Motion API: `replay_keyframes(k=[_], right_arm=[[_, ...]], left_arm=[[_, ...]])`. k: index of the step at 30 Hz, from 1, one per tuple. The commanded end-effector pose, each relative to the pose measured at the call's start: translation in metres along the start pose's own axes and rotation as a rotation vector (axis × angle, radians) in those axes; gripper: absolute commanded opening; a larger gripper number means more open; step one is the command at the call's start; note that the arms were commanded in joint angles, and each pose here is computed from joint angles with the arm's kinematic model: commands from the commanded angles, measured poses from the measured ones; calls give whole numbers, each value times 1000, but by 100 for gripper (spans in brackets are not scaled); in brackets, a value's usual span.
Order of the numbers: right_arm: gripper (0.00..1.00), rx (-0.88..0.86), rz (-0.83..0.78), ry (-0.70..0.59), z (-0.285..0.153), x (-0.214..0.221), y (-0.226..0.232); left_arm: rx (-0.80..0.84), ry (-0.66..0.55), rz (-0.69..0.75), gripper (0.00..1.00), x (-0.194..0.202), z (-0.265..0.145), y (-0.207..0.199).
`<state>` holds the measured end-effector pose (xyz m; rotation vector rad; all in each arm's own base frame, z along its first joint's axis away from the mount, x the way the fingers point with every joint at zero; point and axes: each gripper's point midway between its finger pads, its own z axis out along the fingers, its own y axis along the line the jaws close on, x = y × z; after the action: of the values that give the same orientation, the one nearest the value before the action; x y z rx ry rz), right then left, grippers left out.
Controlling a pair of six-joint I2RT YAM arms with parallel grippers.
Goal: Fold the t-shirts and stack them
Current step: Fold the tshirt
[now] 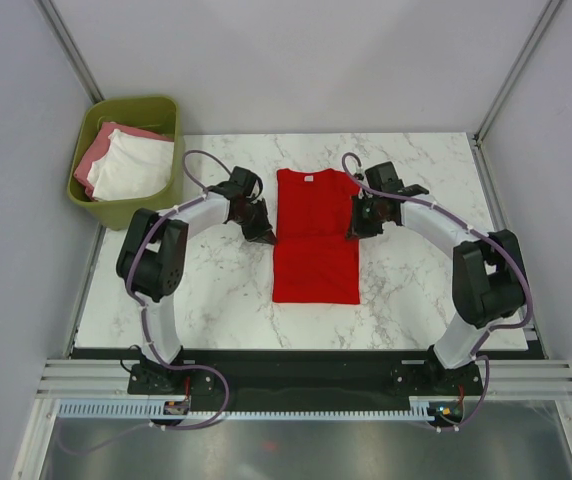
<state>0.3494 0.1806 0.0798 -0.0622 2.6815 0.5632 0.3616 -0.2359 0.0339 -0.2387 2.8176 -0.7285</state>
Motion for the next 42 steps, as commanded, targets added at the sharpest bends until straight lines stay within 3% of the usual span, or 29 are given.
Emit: replay_keyframes(k=[1, 9, 22, 23, 24, 25, 28, 33, 36, 42], right_arm=[[0, -9, -3, -62, -24, -9, 8], [0, 71, 14, -98, -34, -6, -10], [0, 167, 56, -82, -3, -24, -39], [3, 172, 59, -80, 1, -26, -40], [21, 170, 57, -73, 4, -26, -40], [25, 167, 57, -72, 7, -28, -40], [38, 179, 64, -65, 9, -27, -43], [60, 163, 62, -124, -15, -31, -38], [68, 144, 60, -132, -29, -20, -36], [63, 62, 108, -95, -46, 35, -29]], left_arm=[[56, -69, 75, 2, -7, -33, -19], [96, -106, 98, 2, -10, -51, -31], [76, -66, 90, 6, -30, -11, -30], [77, -70, 91, 11, -33, -10, -32], [62, -71, 83, 21, -35, -6, -28], [59, -69, 76, 38, -35, -6, -28], [66, -77, 69, 56, -35, -11, -30], [96, -108, 89, 63, -31, -36, -40], [112, -112, 87, 64, -17, -53, -40], [115, -95, 52, 68, 39, -78, -22]])
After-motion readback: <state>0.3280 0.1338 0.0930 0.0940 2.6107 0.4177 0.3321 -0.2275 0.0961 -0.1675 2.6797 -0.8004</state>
